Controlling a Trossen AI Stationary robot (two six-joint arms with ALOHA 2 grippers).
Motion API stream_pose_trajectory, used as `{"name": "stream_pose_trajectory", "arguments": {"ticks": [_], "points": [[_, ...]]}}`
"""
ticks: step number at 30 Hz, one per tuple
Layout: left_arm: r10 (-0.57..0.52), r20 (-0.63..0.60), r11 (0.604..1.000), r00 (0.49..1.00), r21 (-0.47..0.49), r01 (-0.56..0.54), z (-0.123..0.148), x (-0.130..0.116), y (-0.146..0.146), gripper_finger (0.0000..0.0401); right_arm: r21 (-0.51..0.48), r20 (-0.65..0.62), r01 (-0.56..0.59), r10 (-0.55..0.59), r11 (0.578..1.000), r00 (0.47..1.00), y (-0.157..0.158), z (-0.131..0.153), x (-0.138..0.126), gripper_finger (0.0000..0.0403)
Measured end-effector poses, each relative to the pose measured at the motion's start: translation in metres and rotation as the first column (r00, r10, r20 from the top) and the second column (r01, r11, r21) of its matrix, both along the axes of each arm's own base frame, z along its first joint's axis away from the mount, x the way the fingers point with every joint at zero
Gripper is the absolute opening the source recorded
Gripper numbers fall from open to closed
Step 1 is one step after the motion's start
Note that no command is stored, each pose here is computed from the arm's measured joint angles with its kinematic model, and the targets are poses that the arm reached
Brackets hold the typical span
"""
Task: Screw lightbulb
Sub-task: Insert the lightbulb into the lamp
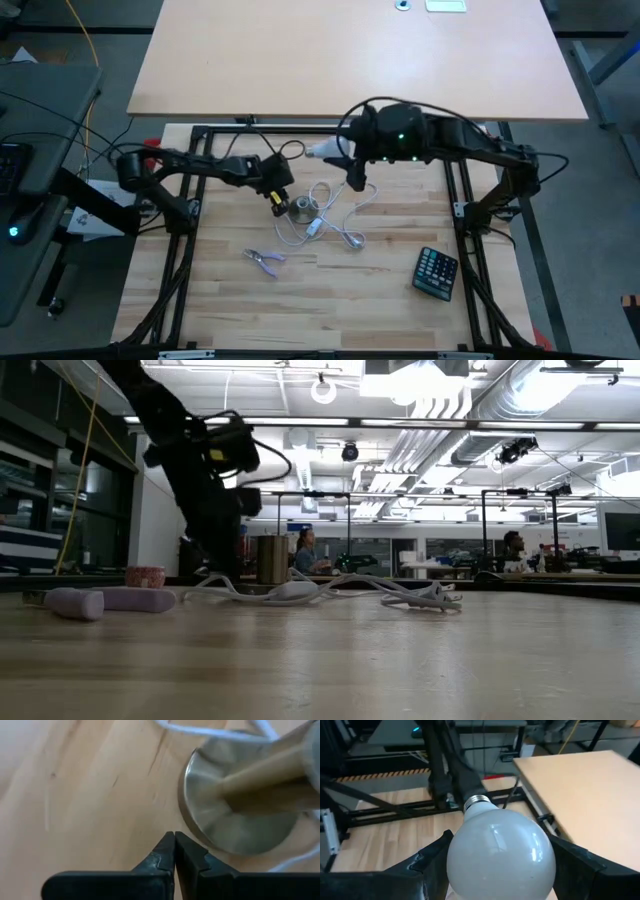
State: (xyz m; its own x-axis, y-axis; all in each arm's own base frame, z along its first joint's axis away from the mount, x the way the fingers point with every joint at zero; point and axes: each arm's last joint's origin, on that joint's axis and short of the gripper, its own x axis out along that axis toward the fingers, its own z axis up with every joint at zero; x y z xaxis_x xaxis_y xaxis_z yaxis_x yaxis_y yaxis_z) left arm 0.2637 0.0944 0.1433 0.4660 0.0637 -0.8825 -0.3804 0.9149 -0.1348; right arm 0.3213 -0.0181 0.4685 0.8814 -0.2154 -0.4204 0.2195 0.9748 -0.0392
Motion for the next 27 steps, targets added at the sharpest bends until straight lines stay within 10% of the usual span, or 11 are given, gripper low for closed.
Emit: {"name": "stream_pose_trajectory", "arguments": {"ticks": [12,27], "points": [[0.055,0.076,0.993,0.996,-0.107,-0.047,-0.027,0.029,-0.022,0.0,-0.111,-0.107,0.07,-0.082,0.991,0.991,-0.002,0.026,-0.032,0.0261],[0.1,0.286,0.965,0.953,-0.261,-0.023,-0.035,0.093,-0.078,0.0,0.008,-0.47,0.079,-0.066,0.997,0.88,0.001,0.004,-0.065,0.0261]]}}
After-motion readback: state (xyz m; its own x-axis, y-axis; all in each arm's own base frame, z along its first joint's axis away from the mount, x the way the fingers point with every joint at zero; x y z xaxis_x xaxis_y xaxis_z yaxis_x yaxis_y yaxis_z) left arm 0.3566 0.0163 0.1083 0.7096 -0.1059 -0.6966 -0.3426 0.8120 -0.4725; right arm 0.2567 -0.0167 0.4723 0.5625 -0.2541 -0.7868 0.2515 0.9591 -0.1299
